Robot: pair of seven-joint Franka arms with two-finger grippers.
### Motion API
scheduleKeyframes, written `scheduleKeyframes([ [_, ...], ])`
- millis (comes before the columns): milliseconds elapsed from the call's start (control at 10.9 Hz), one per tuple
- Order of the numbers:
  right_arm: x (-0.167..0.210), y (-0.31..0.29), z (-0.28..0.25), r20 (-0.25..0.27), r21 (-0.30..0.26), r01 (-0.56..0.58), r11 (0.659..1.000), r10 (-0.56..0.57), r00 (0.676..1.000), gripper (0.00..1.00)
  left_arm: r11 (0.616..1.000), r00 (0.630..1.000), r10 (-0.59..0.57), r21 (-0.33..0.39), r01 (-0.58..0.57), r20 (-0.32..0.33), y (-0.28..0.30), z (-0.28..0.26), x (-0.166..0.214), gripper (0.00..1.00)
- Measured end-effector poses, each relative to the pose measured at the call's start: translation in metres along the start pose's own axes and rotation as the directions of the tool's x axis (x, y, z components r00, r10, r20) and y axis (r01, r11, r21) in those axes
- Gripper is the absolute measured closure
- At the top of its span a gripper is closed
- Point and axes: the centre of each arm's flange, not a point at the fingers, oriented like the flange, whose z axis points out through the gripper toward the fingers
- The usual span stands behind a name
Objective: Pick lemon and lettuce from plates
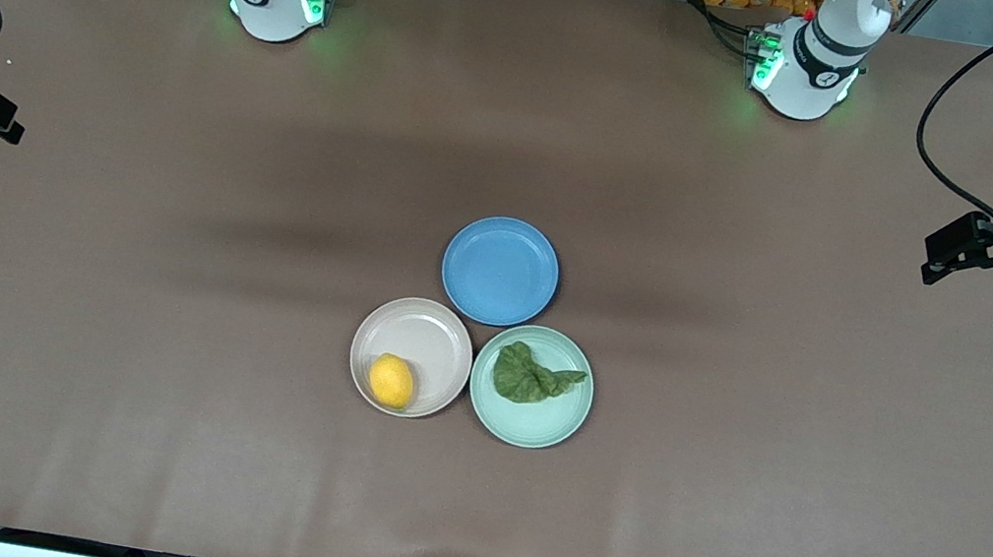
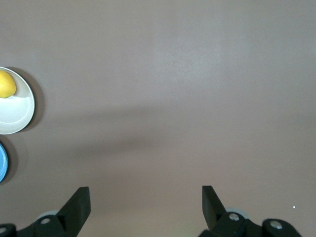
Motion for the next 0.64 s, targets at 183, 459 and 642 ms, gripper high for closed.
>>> scheduleKeyframes([
  [183, 0.0, 0.0, 0.0, 0.0, 0.0, 0.0, 1.0, 0.0, 1.0, 0.0, 1.0, 1.0, 0.0, 0.0, 0.0, -0.001, -0.0001, -0.002, -0.0002, 0.0],
  [459, 0.0, 0.0002, 0.0, 0.0, 0.0, 0.0, 1.0, 0.0, 1.0, 0.0, 1.0, 1.0, 0.0, 0.001, 0.0, 0.008, -0.0002, -0.0014, -0.0012, 0.0],
  [642, 0.0, 0.0002, 0.0, 0.0, 0.0, 0.0, 1.0, 0.0, 1.0, 0.0, 1.0, 1.0, -0.003, -0.012, 0.004, 0.016, -0.0001, -0.0006, -0.0018, 0.0],
])
